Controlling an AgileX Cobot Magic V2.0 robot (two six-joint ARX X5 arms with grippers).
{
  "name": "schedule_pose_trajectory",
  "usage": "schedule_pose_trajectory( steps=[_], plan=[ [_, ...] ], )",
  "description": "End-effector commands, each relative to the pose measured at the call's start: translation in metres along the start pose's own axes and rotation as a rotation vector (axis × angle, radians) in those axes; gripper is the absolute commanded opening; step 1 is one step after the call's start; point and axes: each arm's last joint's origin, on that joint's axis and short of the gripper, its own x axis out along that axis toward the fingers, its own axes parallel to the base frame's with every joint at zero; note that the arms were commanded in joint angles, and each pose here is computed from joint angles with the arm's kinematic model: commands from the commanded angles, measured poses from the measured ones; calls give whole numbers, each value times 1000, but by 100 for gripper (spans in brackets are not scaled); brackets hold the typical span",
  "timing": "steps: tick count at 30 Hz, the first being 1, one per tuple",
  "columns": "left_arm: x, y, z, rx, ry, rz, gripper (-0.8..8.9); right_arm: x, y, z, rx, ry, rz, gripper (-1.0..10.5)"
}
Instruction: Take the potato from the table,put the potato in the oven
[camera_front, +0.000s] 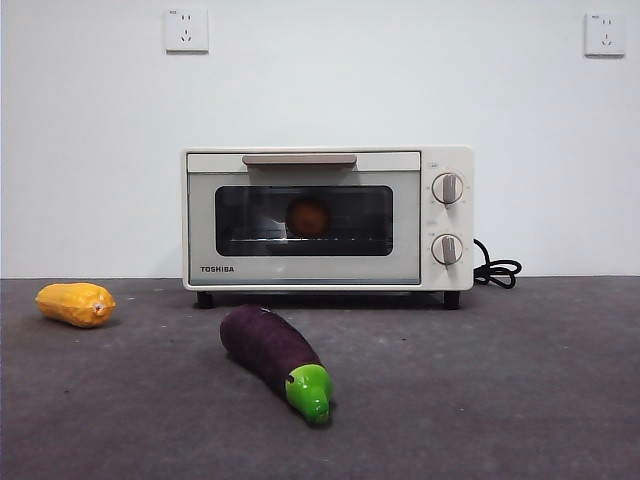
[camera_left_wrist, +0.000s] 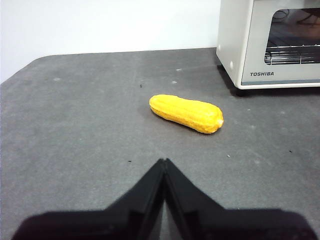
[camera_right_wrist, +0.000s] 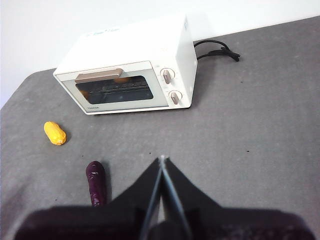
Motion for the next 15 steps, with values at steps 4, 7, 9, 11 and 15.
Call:
schedule_pose_trajectory(
  steps=[4,7,9,11,15],
  plan=[
    [1,0,-2,8,2,3,-4,2,0,-2,-19,21,-15,2],
    [1,0,-2,8,2,3,-4,2,0,-2,-19,21,-15,2],
    [1,0,-2,8,2,3,-4,2,0,-2,-19,21,-15,2],
    [1,0,-2,8,2,3,-4,2,0,-2,-19,21,-14,2],
    [1,0,-2,8,2,3,-4,2,-1,-2,-19,7,-39,2]
  ],
)
